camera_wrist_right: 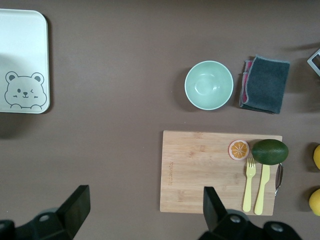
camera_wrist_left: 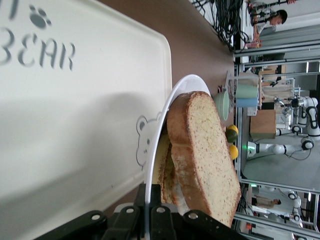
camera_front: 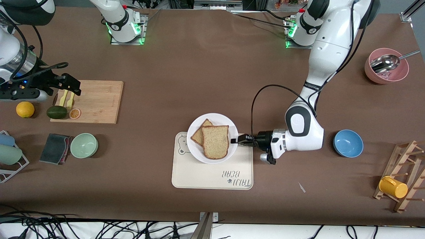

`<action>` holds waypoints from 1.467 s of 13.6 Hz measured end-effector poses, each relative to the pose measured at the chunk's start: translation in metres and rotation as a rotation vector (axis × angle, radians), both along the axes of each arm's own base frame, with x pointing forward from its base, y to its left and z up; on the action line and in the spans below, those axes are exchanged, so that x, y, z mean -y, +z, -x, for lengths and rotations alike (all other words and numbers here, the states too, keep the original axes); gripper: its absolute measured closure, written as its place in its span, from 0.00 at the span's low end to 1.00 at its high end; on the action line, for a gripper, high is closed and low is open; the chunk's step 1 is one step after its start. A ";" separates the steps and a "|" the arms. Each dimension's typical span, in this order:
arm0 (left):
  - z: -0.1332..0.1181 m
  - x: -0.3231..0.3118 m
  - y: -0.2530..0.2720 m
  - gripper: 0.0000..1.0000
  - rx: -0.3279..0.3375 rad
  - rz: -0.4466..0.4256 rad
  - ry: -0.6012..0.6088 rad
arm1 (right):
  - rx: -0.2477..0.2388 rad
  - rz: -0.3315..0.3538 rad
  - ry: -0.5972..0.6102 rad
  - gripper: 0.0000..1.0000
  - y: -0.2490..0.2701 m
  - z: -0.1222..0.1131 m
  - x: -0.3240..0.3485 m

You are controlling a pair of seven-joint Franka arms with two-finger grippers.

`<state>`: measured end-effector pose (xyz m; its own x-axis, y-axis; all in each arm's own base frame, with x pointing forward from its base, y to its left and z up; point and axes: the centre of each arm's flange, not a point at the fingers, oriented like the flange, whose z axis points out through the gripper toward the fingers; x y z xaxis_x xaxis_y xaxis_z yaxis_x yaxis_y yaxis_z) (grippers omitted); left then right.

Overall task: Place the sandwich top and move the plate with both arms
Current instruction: 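Slide the plate onto the bear tray with the left gripper, then open the left gripper and release the plate rim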

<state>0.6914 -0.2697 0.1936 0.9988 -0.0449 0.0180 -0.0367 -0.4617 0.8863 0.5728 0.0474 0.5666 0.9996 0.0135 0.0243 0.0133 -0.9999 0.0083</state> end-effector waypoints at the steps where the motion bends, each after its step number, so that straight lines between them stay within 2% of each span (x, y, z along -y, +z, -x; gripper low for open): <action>1: -0.007 -0.001 -0.006 0.96 0.009 -0.010 0.019 | 0.000 0.000 0.000 0.00 0.000 0.000 0.000; 5: -0.021 0.004 -0.031 0.96 0.036 -0.056 0.085 | 0.000 0.000 0.000 0.00 0.000 0.000 0.000; 20: -0.020 0.015 -0.060 0.96 -0.026 -0.072 0.145 | 0.000 0.000 0.000 0.00 0.000 0.000 0.000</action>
